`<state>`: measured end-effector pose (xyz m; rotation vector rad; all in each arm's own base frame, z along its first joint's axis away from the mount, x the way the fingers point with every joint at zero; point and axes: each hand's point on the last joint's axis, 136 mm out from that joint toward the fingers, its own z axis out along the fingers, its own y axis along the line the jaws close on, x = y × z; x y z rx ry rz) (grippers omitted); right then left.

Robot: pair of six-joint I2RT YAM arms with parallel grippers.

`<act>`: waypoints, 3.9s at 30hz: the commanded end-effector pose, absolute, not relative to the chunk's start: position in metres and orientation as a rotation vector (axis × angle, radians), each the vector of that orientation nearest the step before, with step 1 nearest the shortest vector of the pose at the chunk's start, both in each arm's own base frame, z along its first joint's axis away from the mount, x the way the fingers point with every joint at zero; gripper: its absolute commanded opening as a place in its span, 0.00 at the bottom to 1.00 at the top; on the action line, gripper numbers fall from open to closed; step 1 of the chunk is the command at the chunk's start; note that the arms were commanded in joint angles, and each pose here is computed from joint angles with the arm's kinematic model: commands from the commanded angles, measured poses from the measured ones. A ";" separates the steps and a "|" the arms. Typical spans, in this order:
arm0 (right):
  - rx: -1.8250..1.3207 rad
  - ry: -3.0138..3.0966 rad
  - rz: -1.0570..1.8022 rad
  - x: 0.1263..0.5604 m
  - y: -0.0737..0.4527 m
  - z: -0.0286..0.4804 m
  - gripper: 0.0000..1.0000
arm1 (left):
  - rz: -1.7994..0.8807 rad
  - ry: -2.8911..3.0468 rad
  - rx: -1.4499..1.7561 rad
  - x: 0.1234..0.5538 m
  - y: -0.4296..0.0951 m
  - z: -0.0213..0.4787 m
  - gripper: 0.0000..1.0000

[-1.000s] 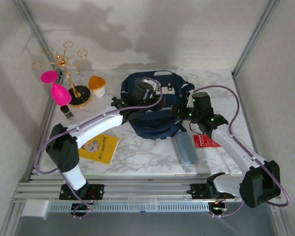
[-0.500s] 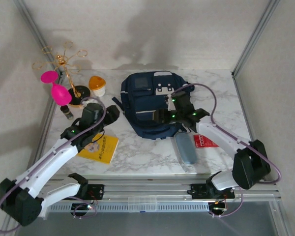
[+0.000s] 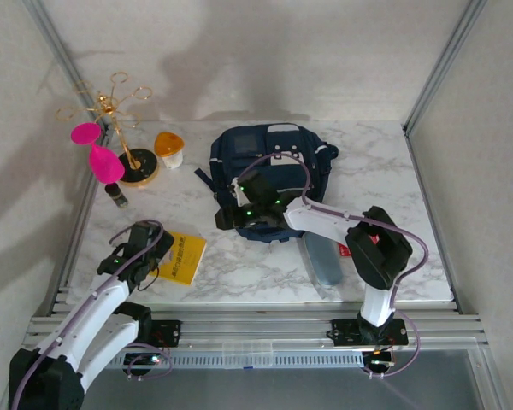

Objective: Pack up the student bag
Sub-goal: Rotate the book at the middle-left of the table, then pick up the book from the middle-left of the table.

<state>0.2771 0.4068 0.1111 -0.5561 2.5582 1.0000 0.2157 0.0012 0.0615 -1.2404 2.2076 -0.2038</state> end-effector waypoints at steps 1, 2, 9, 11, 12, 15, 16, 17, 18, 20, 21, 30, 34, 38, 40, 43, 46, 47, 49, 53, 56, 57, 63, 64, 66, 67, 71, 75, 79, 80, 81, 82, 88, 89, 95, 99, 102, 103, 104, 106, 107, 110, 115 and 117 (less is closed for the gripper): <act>-0.567 2.524 1.056 0.280 0.422 0.115 0.62 | -0.220 1.991 -1.607 0.196 0.013 0.053 0.99; -0.563 2.527 1.057 0.279 0.422 0.113 0.62 | -0.182 1.973 -1.621 0.191 0.018 0.052 0.99; -0.564 2.539 1.053 0.281 0.424 0.107 0.63 | -0.130 1.960 -1.691 0.173 0.024 0.027 0.99; -0.564 2.536 1.042 0.282 0.423 0.108 0.63 | -0.128 1.973 -1.692 0.174 0.022 0.020 0.99; -0.565 2.537 1.037 0.281 0.422 0.108 0.63 | -0.150 1.982 -1.676 0.179 0.019 0.018 0.99; -0.565 2.540 1.020 0.282 0.420 0.107 0.63 | -0.226 2.008 -1.621 0.196 0.009 0.018 0.99; -0.568 2.543 1.012 0.282 0.420 0.106 0.63 | -0.244 2.013 -1.604 0.202 0.006 0.019 0.99; -0.565 2.548 1.000 0.282 0.418 0.104 0.63 | -0.284 2.020 -1.563 0.212 0.001 0.021 0.99; -0.565 2.549 0.997 0.282 0.417 0.105 0.63 | -0.333 2.031 -1.517 0.222 -0.006 0.024 0.97; -0.568 2.556 0.988 0.281 0.415 0.103 0.63 | -0.401 2.045 -1.461 0.238 -0.016 0.030 0.94; -0.564 2.560 0.979 0.282 0.415 0.102 0.63 | -0.436 2.059 -1.406 0.248 -0.022 0.034 0.93; -0.556 2.573 0.944 0.289 0.418 0.092 0.63 | -0.531 2.165 -1.072 0.320 -0.059 0.069 0.87; -0.532 2.578 0.930 0.298 0.424 0.090 0.63 | -0.552 2.178 -0.988 0.337 -0.068 0.082 0.85; -0.454 2.595 0.949 0.308 0.436 0.087 0.62 | -0.525 2.184 -1.013 0.328 -0.061 0.081 0.85; -0.429 2.615 0.927 0.312 0.439 0.081 0.61 | -0.507 2.193 -1.047 0.317 -0.056 0.077 0.83; -0.404 2.637 0.887 0.320 0.444 0.073 0.60 | -0.494 2.227 -1.089 0.301 -0.054 0.068 0.81; -0.369 2.669 0.778 0.325 0.441 0.060 0.60 | -0.500 2.246 -1.109 0.287 -0.053 0.061 0.78; -0.353 2.682 0.752 0.326 0.438 0.055 0.61 | -0.489 2.250 -1.113 0.283 -0.051 0.058 0.77; -0.346 2.709 0.702 0.327 0.435 0.042 0.61 | -0.476 2.256 -1.115 0.277 -0.049 0.055 0.74; -0.420 2.741 0.573 0.321 0.437 0.028 0.62 | -0.450 2.302 -1.097 0.270 -0.049 0.048 0.72; -0.453 2.777 0.555 0.306 0.439 0.018 0.63 | -0.457 2.311 -1.087 0.270 -0.049 0.046 0.69; -0.463 2.786 0.553 0.301 0.441 0.017 0.63 | -0.448 2.318 -1.094 0.269 -0.047 0.044 0.69; -0.533 2.778 0.650 0.267 0.468 0.037 0.65 | -0.423 2.333 -1.110 0.266 -0.036 0.039 0.67; -0.535 2.776 0.667 0.263 0.473 0.044 0.65 | -0.430 2.336 -1.104 0.267 -0.036 0.039 0.67; -0.526 2.772 0.709 0.258 0.478 0.054 0.65 | -0.439 2.343 -1.090 0.268 -0.035 0.041 0.66; -0.510 2.772 0.739 0.256 0.479 0.058 0.65 | -0.448 2.342 -1.080 0.269 -0.036 0.042 0.66; -0.401 2.793 0.832 0.263 0.469 0.056 0.66 | -0.464 2.367 -1.068 0.266 -0.038 0.038 0.64; -0.384 2.828 0.741 0.268 0.459 0.036 0.66 | -0.433 2.400 -1.056 0.262 -0.036 0.030 0.61; -0.390 2.843 0.802 0.260 0.467 0.027 0.66 | -0.433 2.440 -1.047 0.259 -0.040 0.021 0.59; -0.394 2.840 0.821 0.259 0.470 0.029 0.66 | -0.436 2.440 -1.044 0.260 -0.040 0.022 0.58; -0.403 2.834 0.842 0.258 0.474 0.030 0.66 | -0.433 2.442 -1.042 0.259 -0.040 0.022 0.58; -0.410 2.831 0.867 0.257 0.479 0.033 0.66 | -0.432 2.437 -1.043 0.259 -0.040 0.022 0.58; -0.435 2.789 0.963 0.259 0.498 0.059 0.66 | -0.445 2.440 -1.057 0.257 -0.041 0.015 0.56; -0.431 2.773 0.982 0.261 0.498 0.066 0.65 | -0.445 2.444 -1.056 0.256 -0.042 0.015 0.56; -0.441 2.720 1.089 0.257 0.502 0.096 0.65 | -0.440 2.435 -1.051 0.256 -0.041 0.016 0.55; -0.426 2.682 1.187 0.255 0.508 0.115 0.64 | -0.457 2.435 -1.050 0.257 -0.045 0.015 0.55; -0.422 2.674 1.212 0.255 0.507 0.123 0.63 | -0.465 2.426 -1.053 0.257 -0.045 0.015 0.55; -0.429 2.666 1.222 0.253 0.506 0.124 0.62 | -0.476 2.424 -1.050 0.258 -0.046 0.015 0.55; -0.437 2.660 1.236 0.252 0.506 0.124 0.62 | -0.479 2.427 -1.049 0.258 -0.047 0.015 0.54; -0.448 2.660 1.258 0.249 0.506 0.121 0.60 | -0.479 2.429 -1.042 0.259 -0.047 0.016 0.54; -0.451 2.668 1.258 0.248 0.506 0.118 0.59 | -0.472 2.431 -1.040 0.259 -0.047 0.016 0.54; -0.446 2.681 1.229 0.248 0.501 0.113 0.55 | -0.467 2.435 -1.042 0.258 -0.046 0.015 0.54; -0.456 2.710 1.142 0.248 0.491 0.096 0.46 | -0.477 2.427 -1.045 0.258 -0.047 0.015 0.54; -0.461 2.713 1.109 0.249 0.488 0.094 0.42 | -0.473 2.427 -1.048 0.258 -0.047 0.015 0.54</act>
